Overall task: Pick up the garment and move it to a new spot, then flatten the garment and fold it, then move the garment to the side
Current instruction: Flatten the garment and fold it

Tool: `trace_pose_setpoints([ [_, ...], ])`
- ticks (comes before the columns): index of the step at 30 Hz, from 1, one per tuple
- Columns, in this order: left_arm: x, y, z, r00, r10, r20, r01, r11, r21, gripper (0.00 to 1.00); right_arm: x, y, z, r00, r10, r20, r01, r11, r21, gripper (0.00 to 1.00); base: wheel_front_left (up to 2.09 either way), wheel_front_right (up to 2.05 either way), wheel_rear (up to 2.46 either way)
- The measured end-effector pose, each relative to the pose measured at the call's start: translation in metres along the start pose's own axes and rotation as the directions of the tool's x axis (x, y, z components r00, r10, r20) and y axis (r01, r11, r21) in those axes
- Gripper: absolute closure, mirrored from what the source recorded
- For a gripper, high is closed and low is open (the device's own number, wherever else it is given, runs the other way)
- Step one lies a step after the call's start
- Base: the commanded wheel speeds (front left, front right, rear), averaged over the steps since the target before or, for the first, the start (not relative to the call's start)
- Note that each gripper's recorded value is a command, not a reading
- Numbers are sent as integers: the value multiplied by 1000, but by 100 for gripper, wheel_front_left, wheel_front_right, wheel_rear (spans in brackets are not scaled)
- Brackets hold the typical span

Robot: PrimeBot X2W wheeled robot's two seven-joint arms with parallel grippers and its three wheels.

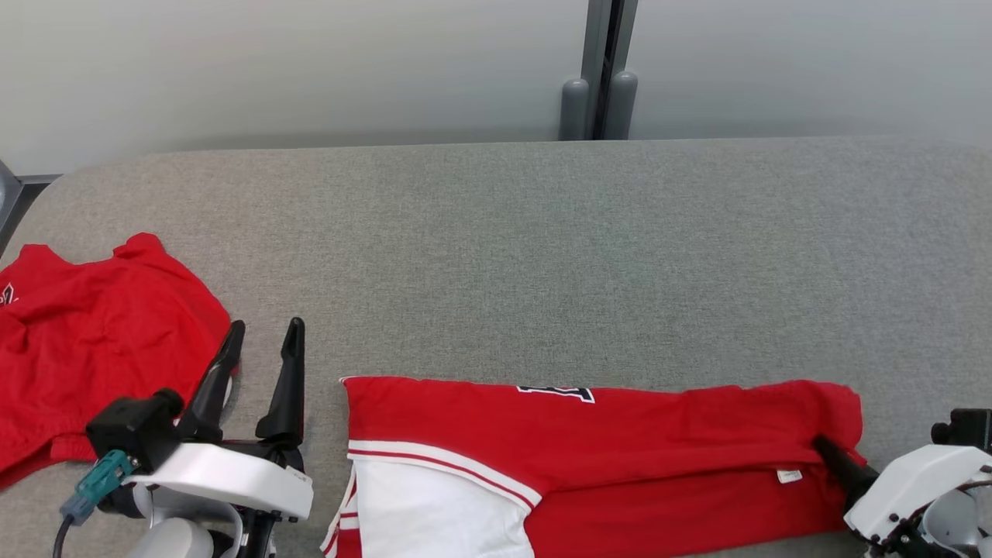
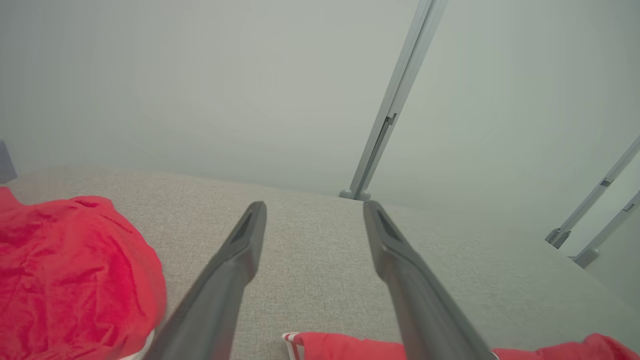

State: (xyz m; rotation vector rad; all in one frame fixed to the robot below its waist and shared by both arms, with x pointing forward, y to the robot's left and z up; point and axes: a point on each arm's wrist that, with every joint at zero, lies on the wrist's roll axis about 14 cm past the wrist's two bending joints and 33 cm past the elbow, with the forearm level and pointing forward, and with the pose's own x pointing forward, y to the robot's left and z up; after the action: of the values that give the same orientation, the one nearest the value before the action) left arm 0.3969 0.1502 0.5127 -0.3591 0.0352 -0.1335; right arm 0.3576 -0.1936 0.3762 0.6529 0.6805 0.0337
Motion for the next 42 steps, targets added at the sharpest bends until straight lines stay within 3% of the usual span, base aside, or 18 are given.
trace_pose_setpoints([
  [13, -8, 13, 7, 989, 74, 130, -81, 996, 43, 0, 0, -8, 49, 995, -8, 101, 14, 998, -57, 100, 0, 0, 0],
  [26, -22, 22, -5, 989, 87, 121, -95, 993, 68, 0, -10, -15, 101, 984, -22, 175, 46, 990, -137, 100, 0, 0, 0],
  [36, -21, 21, -8, 990, 83, 113, -89, 995, 49, 0, -33, -22, 147, 971, -57, 231, 119, 956, -267, 100, 0, 0, 0],
  [42, -20, 17, -10, 991, 75, 108, -79, 996, 34, 0, -44, 6, 161, 973, 6, 231, 74, 940, -333, 100, 0, 0, 0],
])
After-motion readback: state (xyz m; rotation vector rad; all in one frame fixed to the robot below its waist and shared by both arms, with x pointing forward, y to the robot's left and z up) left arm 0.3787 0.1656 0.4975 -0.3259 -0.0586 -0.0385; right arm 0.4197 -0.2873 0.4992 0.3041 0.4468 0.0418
